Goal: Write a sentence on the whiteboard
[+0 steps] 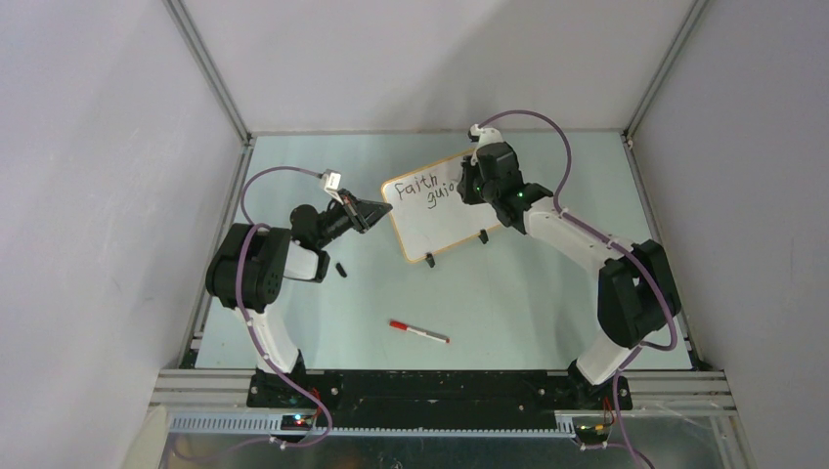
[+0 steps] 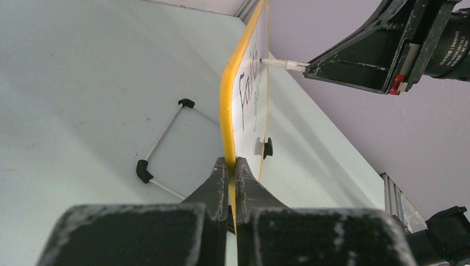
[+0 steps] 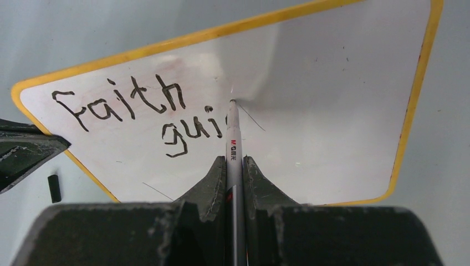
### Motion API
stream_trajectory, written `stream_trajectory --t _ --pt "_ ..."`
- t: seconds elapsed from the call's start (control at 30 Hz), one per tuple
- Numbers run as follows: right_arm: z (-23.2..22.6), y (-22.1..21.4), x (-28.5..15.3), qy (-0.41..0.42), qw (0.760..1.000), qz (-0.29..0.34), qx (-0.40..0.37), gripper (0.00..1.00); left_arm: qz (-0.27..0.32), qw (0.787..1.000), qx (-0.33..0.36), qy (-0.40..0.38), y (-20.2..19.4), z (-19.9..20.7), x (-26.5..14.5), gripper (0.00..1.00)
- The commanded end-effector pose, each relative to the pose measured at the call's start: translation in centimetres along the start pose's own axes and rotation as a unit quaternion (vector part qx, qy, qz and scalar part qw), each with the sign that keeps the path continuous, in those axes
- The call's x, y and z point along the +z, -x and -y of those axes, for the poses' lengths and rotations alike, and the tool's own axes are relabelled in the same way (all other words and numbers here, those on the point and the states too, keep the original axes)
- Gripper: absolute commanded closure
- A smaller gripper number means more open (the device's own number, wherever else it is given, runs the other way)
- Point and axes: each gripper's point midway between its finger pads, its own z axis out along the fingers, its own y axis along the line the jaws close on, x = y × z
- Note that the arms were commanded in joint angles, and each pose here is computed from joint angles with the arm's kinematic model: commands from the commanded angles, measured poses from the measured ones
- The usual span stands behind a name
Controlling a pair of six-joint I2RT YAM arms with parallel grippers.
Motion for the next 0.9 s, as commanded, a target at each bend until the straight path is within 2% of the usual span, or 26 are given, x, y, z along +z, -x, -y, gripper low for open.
stream_trajectory --t 0.0,0.27,0.87 --pt "-0.3 2.7 0.2 0.001 0.999 0.034 0.002 1.00 0.000 0.999 0.033 -0.005 0.4 0.3 0.1 1.00" --pt "-0.3 3.0 0.2 -0.001 0.999 0.034 0.001 1.00 0.000 0.999 0.033 -0.004 0.4 0.3 0.1 1.00" --pt "0.4 0.4 -0.4 -0.011 1.000 0.005 0.003 1.00 0.000 0.999 0.034 -0.005 0.4 0.4 0.0 1.00"
